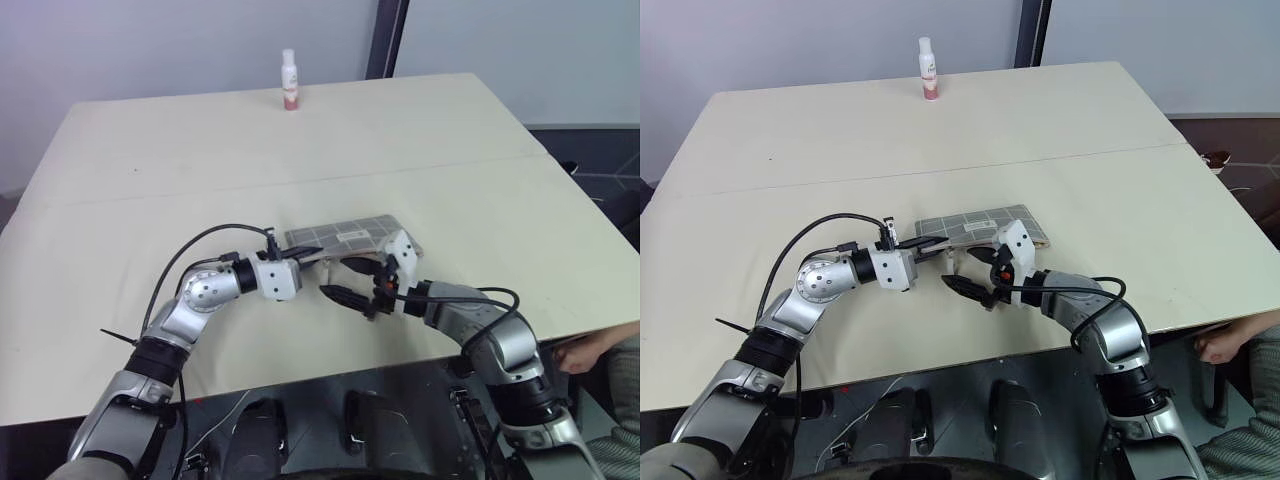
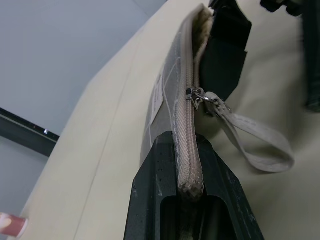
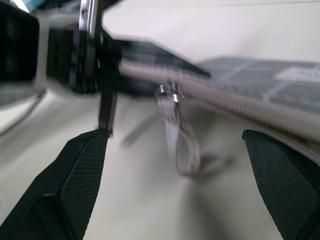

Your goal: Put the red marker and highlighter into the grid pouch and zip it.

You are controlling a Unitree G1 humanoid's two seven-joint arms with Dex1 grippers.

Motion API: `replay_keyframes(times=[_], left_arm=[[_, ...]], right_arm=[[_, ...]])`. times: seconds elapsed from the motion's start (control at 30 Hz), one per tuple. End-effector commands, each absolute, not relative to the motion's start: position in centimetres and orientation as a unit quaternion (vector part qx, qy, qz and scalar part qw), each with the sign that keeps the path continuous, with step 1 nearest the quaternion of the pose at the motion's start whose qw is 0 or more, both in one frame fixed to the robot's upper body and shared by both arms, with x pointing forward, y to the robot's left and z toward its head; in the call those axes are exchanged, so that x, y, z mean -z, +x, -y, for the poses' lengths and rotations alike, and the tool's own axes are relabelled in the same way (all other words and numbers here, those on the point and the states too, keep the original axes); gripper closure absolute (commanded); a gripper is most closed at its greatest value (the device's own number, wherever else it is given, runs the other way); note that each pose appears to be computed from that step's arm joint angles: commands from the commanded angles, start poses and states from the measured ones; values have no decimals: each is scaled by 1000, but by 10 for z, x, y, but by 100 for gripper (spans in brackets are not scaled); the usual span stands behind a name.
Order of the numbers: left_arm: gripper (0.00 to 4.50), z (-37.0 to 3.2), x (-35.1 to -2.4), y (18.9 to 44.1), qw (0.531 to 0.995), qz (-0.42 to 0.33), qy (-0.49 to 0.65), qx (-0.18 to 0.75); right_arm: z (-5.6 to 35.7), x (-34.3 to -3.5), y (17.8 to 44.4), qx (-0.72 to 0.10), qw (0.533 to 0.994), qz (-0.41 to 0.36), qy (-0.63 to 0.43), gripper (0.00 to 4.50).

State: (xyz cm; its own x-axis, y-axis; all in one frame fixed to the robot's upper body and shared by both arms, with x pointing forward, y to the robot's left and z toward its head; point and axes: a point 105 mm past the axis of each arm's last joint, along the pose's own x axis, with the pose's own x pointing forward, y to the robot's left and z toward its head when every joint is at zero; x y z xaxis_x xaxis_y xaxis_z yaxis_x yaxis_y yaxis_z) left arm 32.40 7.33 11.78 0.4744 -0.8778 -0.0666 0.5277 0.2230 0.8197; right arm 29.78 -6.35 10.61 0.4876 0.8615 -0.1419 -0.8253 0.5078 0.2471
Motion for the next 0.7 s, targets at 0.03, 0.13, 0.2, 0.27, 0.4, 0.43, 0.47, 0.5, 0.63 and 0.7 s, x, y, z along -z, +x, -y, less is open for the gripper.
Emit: replay_keyframes(times=[0.03, 0.13, 0.2, 0.27, 0.4, 0.43, 0.47, 0.5, 0.63, 0.7], left_arm=[[450, -68, -126, 322, 747, 234, 414, 464], [450, -66, -125, 321, 749, 235, 411, 463], [450, -65, -125, 321, 749, 236, 411, 463], [450, -64, -125, 321, 750, 236, 409, 463], [450, -63, -122, 319, 751, 235, 408, 463], [450, -63, -122, 319, 751, 235, 408, 463], [450, -63, -122, 319, 751, 235, 408, 463], [450, -63, -122, 319, 752, 235, 408, 462], [450, -65, -119, 317, 749, 233, 412, 463], [450, -68, -120, 319, 752, 232, 412, 459]], right_arm=[[57, -121, 301, -497, 857, -102, 94, 7], [50, -120, 302, -505, 850, -109, 104, 7], [47, -119, 302, -508, 846, -113, 113, 7], [45, -119, 301, -513, 843, -115, 117, 29], [42, -117, 299, -518, 837, -121, 126, 185], [42, -117, 300, -517, 837, -122, 130, 236], [42, -117, 300, -516, 838, -122, 132, 283], [42, -117, 301, -515, 838, -122, 133, 337], [43, -121, 303, -506, 841, -116, 152, 447], [44, -121, 303, -506, 842, -117, 147, 447]])
